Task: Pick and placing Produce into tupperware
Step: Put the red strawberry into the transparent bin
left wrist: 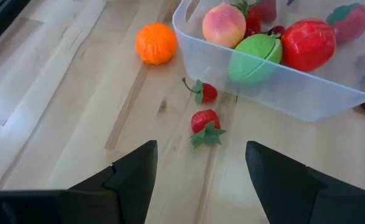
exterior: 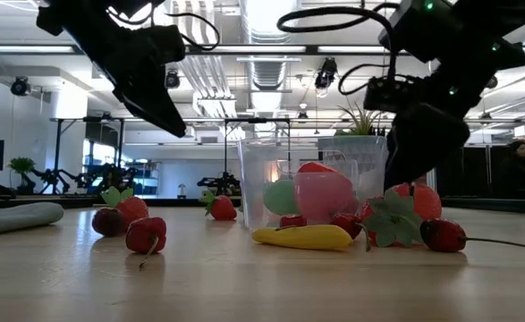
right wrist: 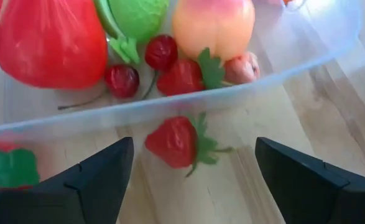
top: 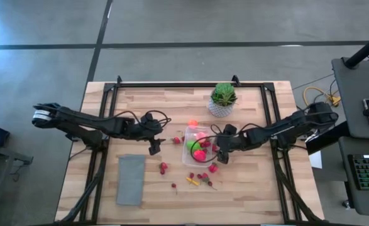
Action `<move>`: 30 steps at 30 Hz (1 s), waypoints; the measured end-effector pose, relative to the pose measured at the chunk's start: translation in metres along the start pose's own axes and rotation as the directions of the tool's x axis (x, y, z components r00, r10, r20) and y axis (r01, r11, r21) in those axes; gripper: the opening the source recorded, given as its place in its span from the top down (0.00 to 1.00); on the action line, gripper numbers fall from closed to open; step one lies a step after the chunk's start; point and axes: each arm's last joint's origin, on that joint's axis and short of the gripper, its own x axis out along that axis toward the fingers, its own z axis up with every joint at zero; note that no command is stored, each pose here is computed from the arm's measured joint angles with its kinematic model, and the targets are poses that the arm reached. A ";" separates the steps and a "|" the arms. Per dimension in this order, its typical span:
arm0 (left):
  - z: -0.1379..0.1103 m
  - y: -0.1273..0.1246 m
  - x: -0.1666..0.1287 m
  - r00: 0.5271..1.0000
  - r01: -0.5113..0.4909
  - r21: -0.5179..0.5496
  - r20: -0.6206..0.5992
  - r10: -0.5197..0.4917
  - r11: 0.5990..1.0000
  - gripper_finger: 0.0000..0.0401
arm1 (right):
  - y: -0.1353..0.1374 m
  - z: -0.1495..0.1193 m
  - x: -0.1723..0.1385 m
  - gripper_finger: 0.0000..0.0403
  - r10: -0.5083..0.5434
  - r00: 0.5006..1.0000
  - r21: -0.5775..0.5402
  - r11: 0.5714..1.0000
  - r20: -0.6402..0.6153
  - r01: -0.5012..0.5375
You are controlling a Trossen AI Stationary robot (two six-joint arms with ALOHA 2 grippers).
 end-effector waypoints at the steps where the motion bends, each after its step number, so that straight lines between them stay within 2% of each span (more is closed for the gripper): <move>1: -0.001 0.000 0.001 1.000 -0.003 0.001 -0.004 0.003 1.000 0.43 | 0.001 0.000 0.002 0.18 0.001 1.000 0.000 1.000 0.001 -0.001; 14: -0.001 0.001 0.000 1.000 -0.023 0.000 -0.001 0.023 1.000 0.43 | 0.009 0.003 0.024 0.19 -0.025 0.998 -0.021 0.999 -0.062 0.024; 25: -0.001 0.001 0.001 1.000 -0.023 -0.001 0.000 0.023 1.000 0.43 | 0.009 0.005 0.021 0.19 -0.026 0.998 -0.014 1.000 -0.065 0.025; 30: 0.000 0.001 0.001 1.000 -0.021 -0.005 0.009 0.021 1.000 0.43 | 0.010 0.004 0.021 0.27 -0.004 0.997 -0.011 1.000 -0.082 0.003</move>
